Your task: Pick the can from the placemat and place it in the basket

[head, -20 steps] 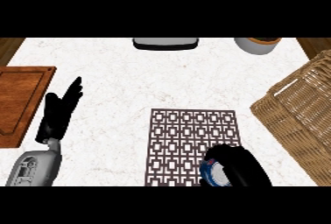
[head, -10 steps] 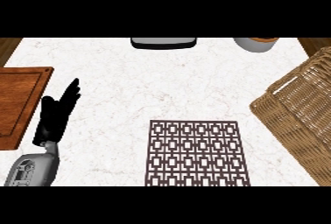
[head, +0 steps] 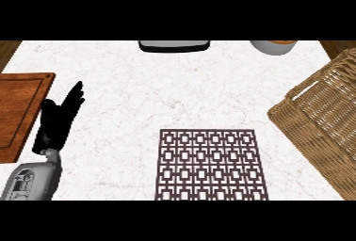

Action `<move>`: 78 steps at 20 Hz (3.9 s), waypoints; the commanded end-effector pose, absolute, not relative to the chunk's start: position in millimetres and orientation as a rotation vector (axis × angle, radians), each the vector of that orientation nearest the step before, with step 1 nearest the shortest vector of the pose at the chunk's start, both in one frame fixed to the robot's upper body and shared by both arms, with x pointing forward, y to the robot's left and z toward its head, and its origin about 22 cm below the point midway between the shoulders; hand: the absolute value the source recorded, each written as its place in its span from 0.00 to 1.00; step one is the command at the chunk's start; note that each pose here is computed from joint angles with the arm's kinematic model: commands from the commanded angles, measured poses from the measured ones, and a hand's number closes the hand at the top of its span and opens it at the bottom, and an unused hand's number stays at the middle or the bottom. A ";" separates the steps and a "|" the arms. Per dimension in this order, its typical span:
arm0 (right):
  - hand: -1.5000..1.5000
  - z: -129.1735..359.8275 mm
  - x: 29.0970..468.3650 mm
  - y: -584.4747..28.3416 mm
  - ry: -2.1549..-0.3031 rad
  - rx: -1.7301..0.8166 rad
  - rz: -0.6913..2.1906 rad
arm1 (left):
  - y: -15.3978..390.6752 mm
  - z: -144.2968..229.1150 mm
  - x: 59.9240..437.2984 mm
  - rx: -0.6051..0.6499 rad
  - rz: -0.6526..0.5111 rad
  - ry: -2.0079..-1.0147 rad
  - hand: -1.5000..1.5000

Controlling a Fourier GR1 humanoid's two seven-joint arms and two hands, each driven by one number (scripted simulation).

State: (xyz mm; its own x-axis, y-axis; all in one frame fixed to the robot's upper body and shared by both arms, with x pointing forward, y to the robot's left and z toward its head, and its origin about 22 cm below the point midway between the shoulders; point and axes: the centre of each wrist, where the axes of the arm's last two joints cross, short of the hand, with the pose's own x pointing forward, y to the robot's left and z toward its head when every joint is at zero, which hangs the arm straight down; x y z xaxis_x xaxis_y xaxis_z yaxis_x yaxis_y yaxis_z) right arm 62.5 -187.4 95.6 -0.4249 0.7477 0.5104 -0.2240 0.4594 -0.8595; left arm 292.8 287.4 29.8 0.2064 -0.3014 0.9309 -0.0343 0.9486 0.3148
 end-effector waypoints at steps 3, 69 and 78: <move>1.00 180.0 39.9 -197.2 -1.883 -0.400 0.893 | 291.5 24.8 287.7 0.288 -0.193 -1.348 0.50; 0.00 211.1 235.4 -518.0 -1.701 -0.791 0.409 | 269.8 22.3 291.0 0.270 -0.214 -1.360 0.50; 0.00 241.2 187.4 -602.4 -1.614 -0.807 0.134 | 281.8 27.0 305.2 0.274 -0.207 -1.362 0.50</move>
